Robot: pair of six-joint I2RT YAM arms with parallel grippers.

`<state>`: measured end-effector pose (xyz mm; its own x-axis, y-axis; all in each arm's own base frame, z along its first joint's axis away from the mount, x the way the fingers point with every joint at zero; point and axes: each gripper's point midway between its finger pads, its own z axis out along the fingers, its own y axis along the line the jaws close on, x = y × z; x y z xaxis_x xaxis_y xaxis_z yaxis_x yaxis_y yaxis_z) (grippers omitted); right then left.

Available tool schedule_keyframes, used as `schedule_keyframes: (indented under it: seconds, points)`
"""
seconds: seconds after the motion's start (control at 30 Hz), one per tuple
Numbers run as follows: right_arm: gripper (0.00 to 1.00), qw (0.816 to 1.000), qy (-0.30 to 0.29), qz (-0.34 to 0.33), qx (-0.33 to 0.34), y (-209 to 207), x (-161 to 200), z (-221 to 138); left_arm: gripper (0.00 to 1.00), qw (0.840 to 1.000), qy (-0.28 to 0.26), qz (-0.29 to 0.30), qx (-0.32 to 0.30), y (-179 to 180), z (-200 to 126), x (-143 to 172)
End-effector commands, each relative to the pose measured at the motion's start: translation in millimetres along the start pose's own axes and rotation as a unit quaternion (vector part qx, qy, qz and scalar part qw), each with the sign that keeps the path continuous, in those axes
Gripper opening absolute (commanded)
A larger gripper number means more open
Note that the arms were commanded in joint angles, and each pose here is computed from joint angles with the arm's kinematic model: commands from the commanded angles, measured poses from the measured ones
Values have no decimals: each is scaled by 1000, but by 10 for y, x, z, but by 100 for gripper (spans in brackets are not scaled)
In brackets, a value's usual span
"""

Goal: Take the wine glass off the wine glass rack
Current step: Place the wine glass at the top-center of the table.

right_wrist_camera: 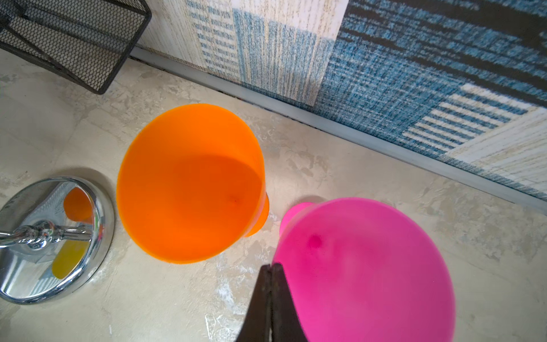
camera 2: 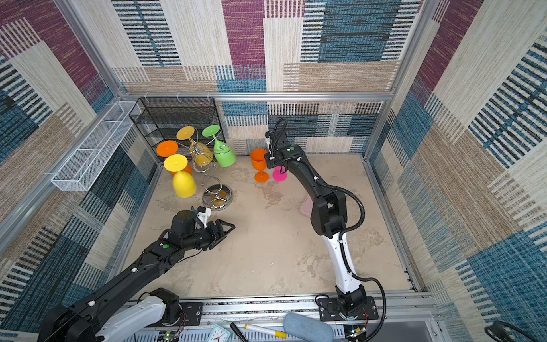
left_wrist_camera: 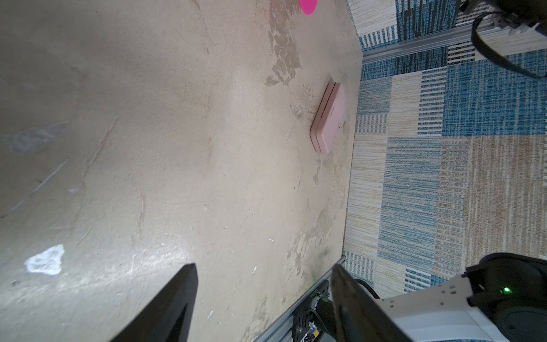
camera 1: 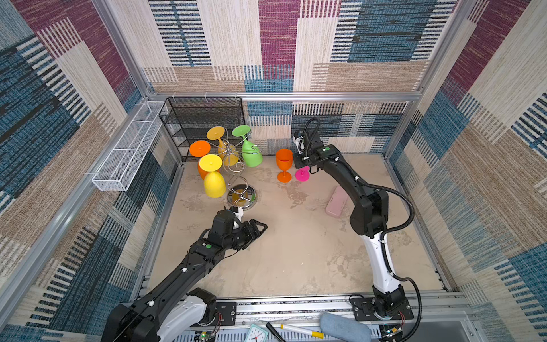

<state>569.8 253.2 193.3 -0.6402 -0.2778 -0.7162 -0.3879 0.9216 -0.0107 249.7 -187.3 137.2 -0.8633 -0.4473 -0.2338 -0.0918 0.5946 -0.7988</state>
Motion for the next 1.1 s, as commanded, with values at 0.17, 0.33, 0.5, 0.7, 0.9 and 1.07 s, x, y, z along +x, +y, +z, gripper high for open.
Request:
schedule_keyframes:
  seconds: [0.17, 0.33, 0.5, 0.7, 0.9, 1.07]
  points:
    - [31, 1000, -3, -2, -11, 30, -18, 2, 74, 1000, -6, 20, 17, -117, 10, -67]
    - [49, 1000, -25, -4, -8, 21, -148, -88, 74, 1000, -8, 22, 18, -142, -2, -81]
    - [61, 998, -62, -4, 16, -67, -379, -256, 74, 999, -12, 30, 15, -171, -46, -96]
    - [73, 993, -106, 0, 54, -204, -645, -550, 74, 999, -19, 38, 12, -190, -124, -95]
    - [78, 985, -164, 15, 53, -207, -878, -1047, 74, 998, -28, 55, 7, -218, -246, -89]
    - [84, 975, -215, 37, 36, -182, -857, -1515, 74, 996, -39, 85, -11, -236, -420, -85]
